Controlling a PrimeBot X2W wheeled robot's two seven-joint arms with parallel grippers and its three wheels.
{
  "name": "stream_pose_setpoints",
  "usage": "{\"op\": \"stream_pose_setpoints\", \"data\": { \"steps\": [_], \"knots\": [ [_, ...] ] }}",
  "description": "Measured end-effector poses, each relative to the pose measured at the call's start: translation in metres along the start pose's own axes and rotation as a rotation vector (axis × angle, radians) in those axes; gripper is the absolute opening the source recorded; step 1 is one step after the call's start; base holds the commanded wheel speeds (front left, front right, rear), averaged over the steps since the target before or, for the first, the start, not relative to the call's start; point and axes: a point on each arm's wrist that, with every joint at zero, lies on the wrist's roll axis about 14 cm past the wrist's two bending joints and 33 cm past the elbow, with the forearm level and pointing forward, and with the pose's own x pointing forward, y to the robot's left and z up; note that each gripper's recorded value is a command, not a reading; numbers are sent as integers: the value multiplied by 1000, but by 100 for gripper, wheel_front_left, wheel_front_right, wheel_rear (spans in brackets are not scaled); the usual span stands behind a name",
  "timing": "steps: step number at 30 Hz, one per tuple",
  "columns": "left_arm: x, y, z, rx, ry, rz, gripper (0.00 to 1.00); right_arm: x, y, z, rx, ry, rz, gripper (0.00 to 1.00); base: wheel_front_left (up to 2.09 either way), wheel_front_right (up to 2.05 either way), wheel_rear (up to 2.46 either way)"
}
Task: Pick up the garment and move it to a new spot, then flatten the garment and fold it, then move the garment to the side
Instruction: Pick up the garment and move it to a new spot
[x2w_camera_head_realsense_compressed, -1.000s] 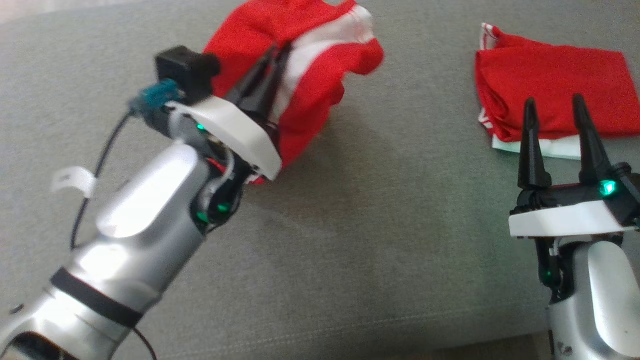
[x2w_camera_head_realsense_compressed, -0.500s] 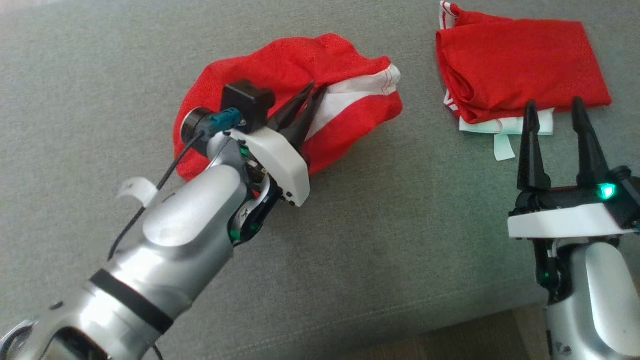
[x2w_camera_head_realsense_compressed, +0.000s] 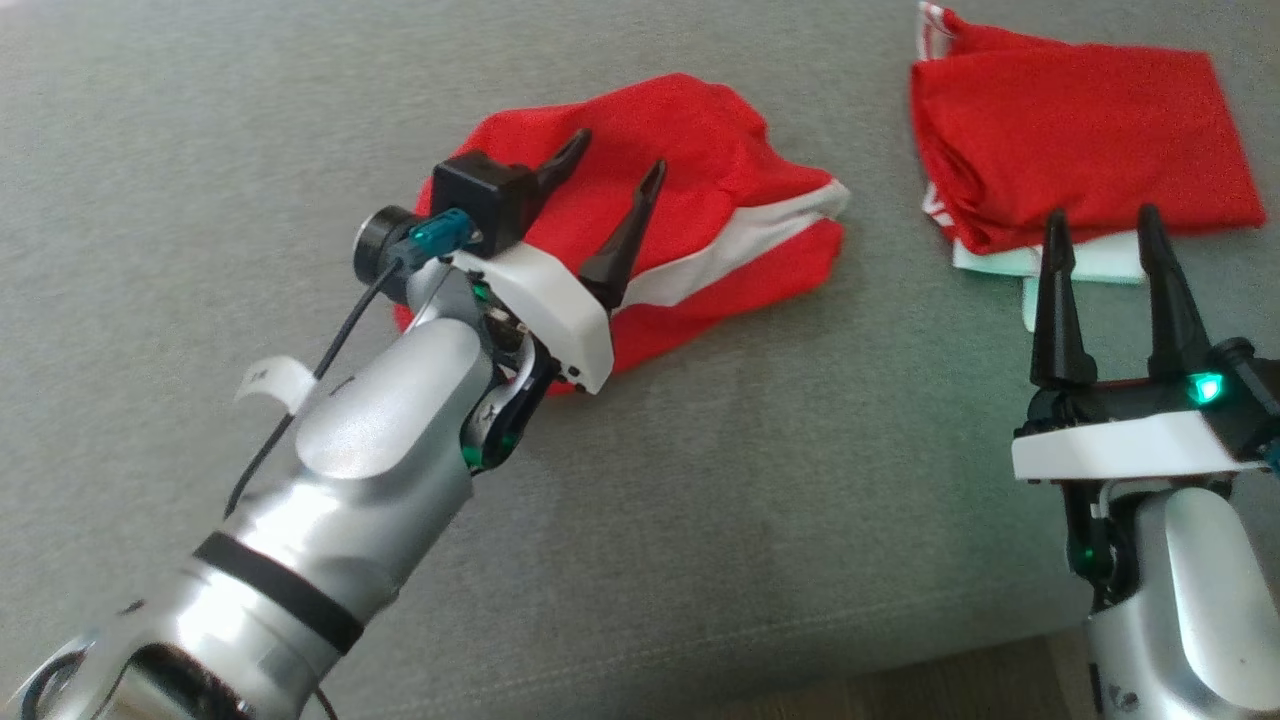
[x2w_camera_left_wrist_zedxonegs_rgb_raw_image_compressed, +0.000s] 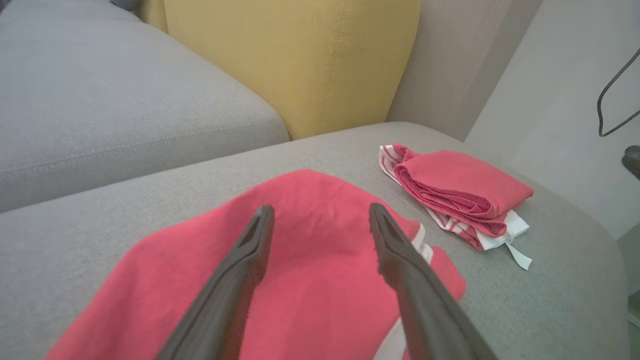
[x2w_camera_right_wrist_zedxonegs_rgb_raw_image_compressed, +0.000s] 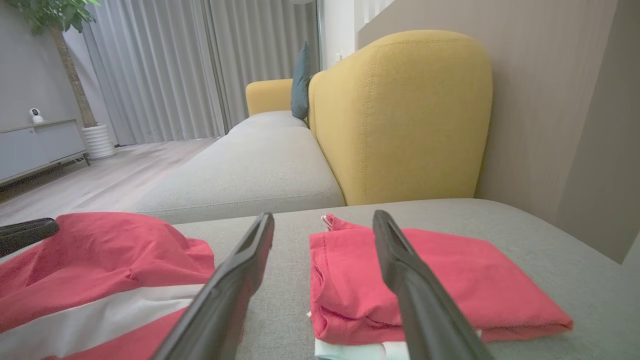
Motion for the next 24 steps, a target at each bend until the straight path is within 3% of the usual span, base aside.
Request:
{"op": "stream_pose_setpoints", "data": {
  "steps": [6, 14, 24],
  "knots": [
    [-26, 20, 22, -6, -85, 89, 100, 9, 20, 1, 3, -10, 53, 100, 0, 0, 0],
    [-90, 66, 47, -31, -200, 312, 100, 19, 52, 6, 11, -17, 138, 100, 0, 0, 0],
    [-177, 101, 43, -70, -256, 567, 100, 15, 88, 2, 25, 7, 234, 100, 0, 0, 0]
  ]
}}
